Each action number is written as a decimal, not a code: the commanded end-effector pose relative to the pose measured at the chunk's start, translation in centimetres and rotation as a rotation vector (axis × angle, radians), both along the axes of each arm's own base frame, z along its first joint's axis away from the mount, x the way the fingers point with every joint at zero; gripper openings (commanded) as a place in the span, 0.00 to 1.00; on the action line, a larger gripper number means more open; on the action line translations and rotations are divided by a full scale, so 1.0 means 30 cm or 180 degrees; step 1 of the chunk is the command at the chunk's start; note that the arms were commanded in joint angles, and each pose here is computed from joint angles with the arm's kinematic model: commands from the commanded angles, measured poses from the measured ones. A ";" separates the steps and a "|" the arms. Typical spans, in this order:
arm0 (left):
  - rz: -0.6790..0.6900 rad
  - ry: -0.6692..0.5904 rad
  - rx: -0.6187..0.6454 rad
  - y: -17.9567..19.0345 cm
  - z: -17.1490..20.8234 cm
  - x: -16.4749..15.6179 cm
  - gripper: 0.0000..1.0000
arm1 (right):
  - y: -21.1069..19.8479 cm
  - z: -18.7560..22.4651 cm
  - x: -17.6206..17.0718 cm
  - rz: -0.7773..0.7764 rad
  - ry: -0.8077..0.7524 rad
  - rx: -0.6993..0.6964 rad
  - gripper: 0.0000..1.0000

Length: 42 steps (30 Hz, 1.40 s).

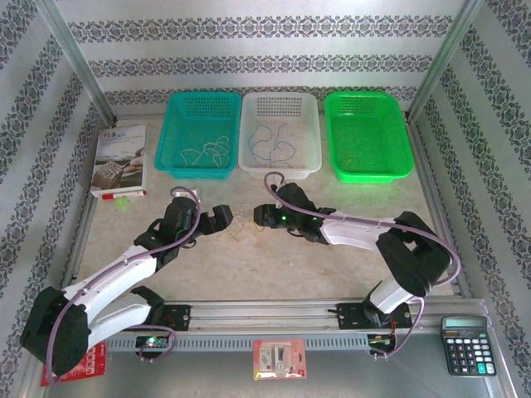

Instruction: Untangle the cables

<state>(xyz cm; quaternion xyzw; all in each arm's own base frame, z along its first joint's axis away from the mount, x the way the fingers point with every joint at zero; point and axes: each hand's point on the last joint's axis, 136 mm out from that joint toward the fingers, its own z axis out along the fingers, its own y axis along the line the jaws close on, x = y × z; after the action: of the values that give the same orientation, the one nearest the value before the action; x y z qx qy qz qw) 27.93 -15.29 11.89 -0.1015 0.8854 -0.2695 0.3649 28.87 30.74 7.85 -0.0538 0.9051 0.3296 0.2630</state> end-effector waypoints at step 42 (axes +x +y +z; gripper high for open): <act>0.0767 0.0244 -0.0644 0.298 0.141 0.151 1.00 | 0.290 0.152 -0.245 0.2396 -0.1187 -0.1434 0.54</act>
<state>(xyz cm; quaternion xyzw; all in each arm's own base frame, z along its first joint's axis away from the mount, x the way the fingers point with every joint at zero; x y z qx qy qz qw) 31.41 -6.39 14.65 -0.2856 0.8494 -0.2873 0.3383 22.16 39.94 13.28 -0.4315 0.8258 0.2218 0.2876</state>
